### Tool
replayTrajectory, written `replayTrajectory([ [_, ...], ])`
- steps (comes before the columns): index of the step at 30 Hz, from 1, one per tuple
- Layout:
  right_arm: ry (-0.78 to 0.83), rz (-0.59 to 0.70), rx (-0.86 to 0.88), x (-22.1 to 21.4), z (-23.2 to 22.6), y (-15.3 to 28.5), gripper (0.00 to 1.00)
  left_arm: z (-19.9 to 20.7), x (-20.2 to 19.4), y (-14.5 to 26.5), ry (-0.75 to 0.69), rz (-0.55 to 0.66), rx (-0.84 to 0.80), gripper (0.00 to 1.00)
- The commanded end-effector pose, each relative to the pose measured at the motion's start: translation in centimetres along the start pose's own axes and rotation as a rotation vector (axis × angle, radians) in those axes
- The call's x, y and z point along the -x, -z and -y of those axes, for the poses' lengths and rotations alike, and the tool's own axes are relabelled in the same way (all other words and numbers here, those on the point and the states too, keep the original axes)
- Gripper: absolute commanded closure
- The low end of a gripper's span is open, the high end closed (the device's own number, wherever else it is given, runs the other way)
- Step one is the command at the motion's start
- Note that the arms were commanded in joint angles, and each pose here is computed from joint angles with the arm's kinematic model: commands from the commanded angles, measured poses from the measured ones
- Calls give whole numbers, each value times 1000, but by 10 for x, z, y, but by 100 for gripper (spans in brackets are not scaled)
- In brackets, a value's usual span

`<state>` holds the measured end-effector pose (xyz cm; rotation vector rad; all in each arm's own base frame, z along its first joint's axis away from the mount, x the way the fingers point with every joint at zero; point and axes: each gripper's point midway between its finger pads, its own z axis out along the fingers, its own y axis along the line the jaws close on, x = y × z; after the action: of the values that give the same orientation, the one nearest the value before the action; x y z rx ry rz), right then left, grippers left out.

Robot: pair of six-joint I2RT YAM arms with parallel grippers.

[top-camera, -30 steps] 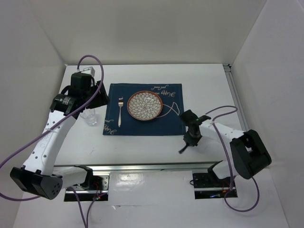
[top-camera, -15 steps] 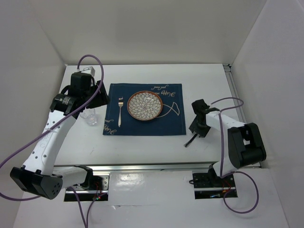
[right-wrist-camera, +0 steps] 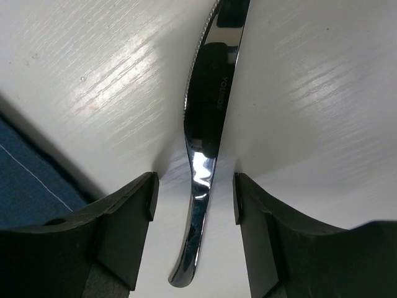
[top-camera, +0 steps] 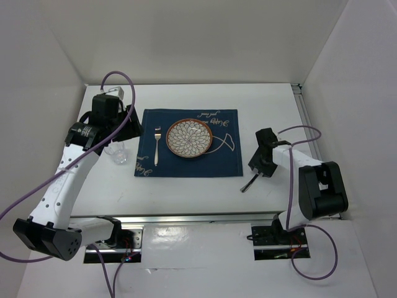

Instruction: Set the dinner table for one person

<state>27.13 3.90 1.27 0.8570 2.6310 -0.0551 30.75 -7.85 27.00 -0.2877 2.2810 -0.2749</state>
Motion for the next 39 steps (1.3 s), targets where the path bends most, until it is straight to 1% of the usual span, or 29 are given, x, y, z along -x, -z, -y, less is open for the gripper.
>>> replayTrajectory([
  [1, -25, -35, 53, -14, -5, 5, 38, 7, 17, 11, -6, 57, -26, 31],
  [3, -16, -64, 53, -28, -5, 8, 39, 7, 17, 11, -6, 57, -26, 31],
  [5, -23, -68, 55, -31, -7, 11, 41, 5, 14, 9, -6, 49, -22, 31],
  [6, -1, -70, 62, -36, -11, 12, 41, 6, 14, 9, 3, 49, -22, 31],
  [8, 10, -97, 25, -47, -6, 13, 42, 7, 13, 9, 2, 45, -30, 31],
  [9, 2, -91, 22, -47, -9, 15, 42, 6, 10, 7, 2, 36, -26, 31],
  [10, 6, -111, -16, -52, -5, 13, 42, 6, 11, 10, 2, 45, -30, 31],
  [15, -34, -113, -75, -54, 3, 9, 48, 5, 9, 11, 2, 45, -30, 31],
  [16, -34, -113, -75, -54, 3, 9, 51, 5, 9, 11, 2, 45, -30, 31],
  [17, -34, -105, -81, -53, 4, 8, 51, 5, 9, 11, 2, 45, -30, 31],
  [20, -71, -85, -83, -43, 6, 3, 56, 3, 10, 11, -6, 49, -22, 31],
  [22, -68, -85, -89, -37, 8, -3, 56, 3, 10, 11, -6, 49, -22, 31],
  [26, -57, -80, -103, -35, 13, -9, 70, 2, 12, 13, -15, 53, -13, 31],
  [27, -61, -58, -93, -30, 10, -9, 74, 2, 12, 13, -15, 53, -13, 31],
  [28, -60, -49, -102, -27, 13, -9, 82, 2, 12, 13, -15, 53, -13, 31],
  [31, -43, -10, -77, -17, 11, 1, 89, 0, 12, 13, -15, 57, -5, 31],
  [34, -18, 59, -50, 5, 4, 19, 92, 2, 10, 10, -16, 44, -11, 31],
  [35, -2, 97, -37, 17, -1, 25, 92, 3, 13, 12, -15, 52, -15, 31],
  [37, 22, 123, -25, 28, -5, 37, 92, 3, 13, 12, -15, 52, -15, 31],
  [39, 88, 160, 5, 46, -17, 47, 95, 4, 16, 14, -15, 60, -19, 31],
])
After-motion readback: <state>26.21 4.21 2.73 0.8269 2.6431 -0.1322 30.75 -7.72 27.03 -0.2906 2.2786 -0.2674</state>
